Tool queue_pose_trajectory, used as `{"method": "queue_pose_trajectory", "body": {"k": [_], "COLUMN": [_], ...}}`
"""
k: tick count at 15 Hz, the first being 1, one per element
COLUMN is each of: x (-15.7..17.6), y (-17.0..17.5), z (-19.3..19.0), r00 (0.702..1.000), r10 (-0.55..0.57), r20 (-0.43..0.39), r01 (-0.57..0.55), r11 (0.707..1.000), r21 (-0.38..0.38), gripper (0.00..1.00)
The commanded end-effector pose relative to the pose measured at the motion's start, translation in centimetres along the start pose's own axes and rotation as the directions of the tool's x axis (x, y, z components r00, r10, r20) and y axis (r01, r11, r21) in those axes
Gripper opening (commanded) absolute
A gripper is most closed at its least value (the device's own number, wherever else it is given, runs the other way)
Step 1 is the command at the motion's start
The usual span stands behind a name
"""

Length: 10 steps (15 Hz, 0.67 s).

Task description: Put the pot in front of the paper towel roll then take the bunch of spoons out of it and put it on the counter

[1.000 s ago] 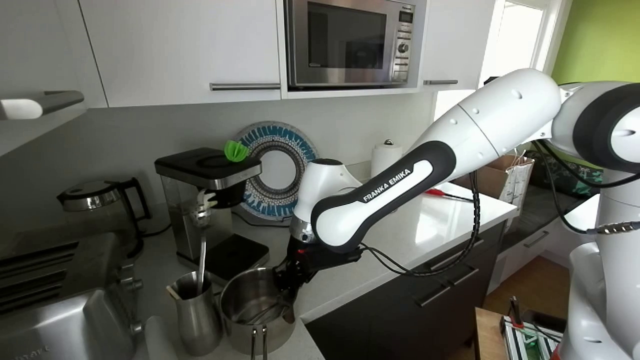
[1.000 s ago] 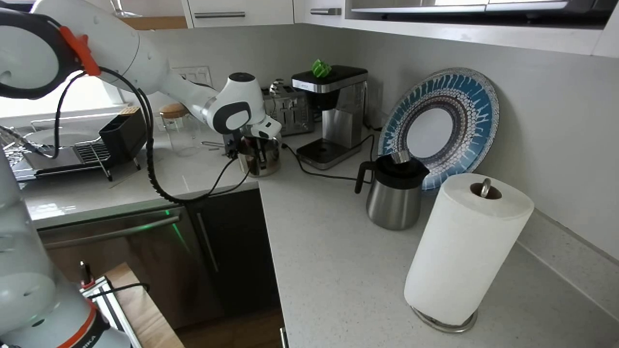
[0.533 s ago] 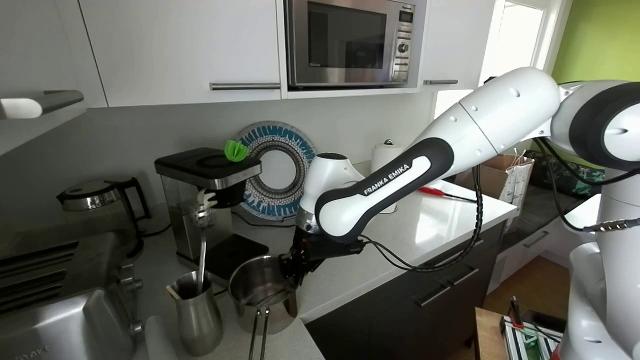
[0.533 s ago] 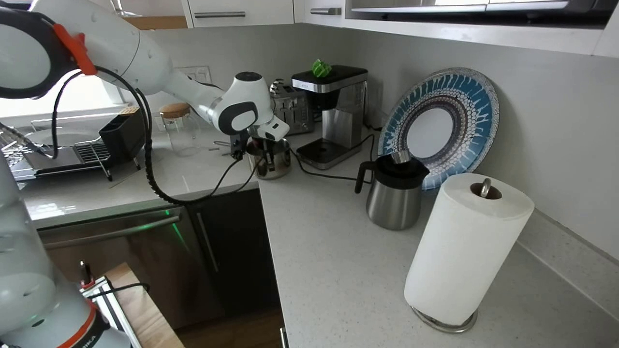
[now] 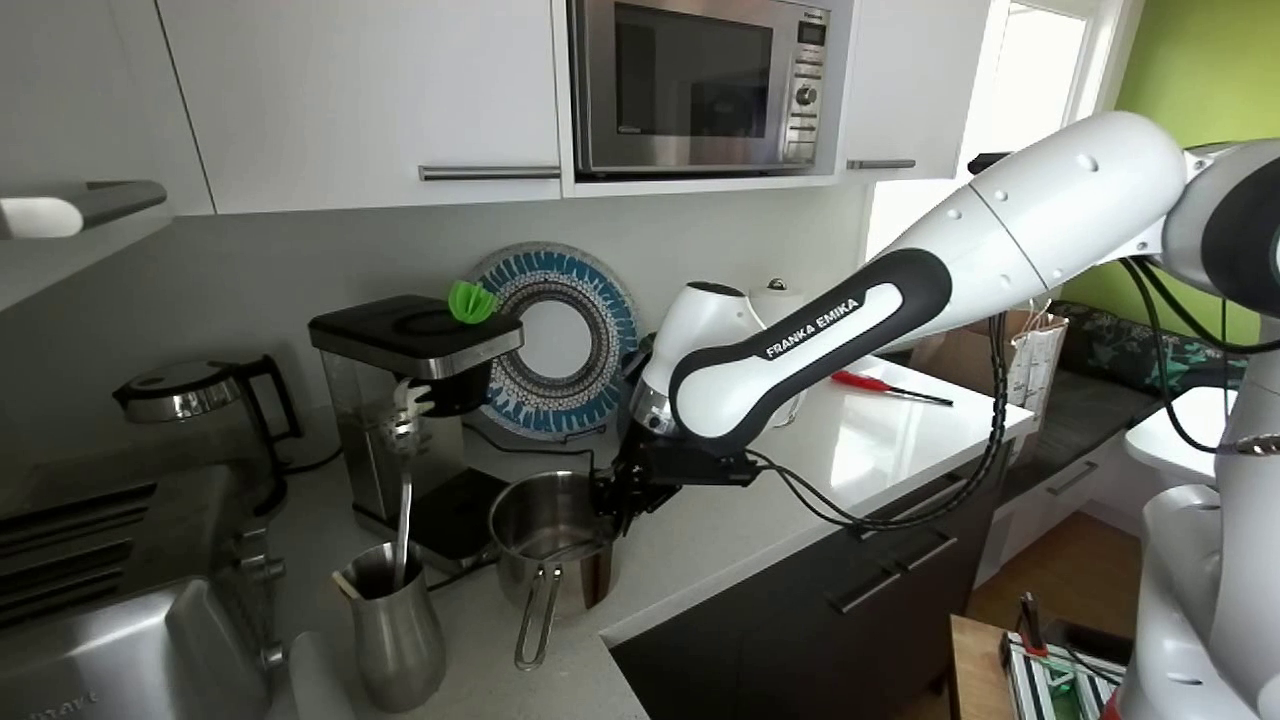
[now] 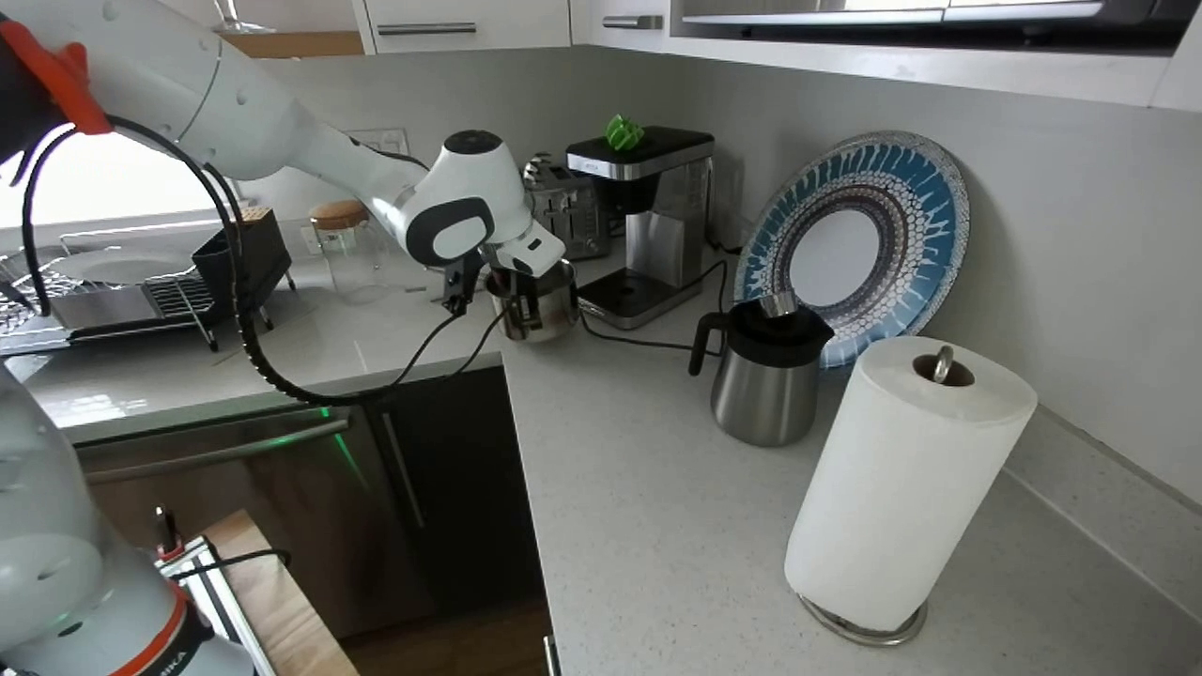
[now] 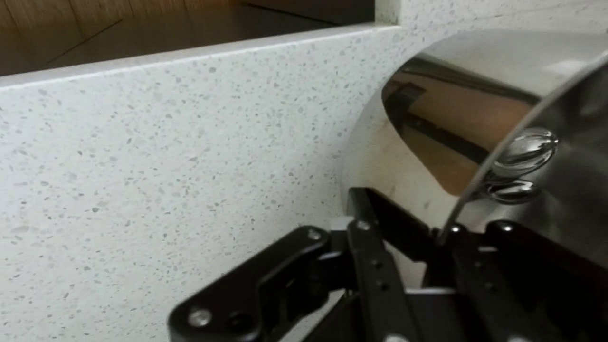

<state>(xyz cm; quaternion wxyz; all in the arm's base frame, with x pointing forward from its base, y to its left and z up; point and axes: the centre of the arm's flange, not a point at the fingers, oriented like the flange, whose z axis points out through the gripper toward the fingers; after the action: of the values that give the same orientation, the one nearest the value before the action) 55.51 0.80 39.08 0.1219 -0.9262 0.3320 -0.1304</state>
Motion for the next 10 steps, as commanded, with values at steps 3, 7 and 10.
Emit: {"method": "queue_pose_trajectory", "body": {"k": [3,7,10], "x": [0.3,1.7,3.1], "y": [3.2,9.9,14.3], "z": [-1.1,-3.2,-5.7], "r00": [1.000,0.994,0.965], "r10": [-0.008,0.101,0.234], "r20": [0.001,-0.048,-0.117], "r01": [0.008,-0.104,-0.242], "r11": [0.998,0.991,0.968], "r21": [-0.067,-0.089,-0.061], "gripper": [0.02,0.02,0.02]}}
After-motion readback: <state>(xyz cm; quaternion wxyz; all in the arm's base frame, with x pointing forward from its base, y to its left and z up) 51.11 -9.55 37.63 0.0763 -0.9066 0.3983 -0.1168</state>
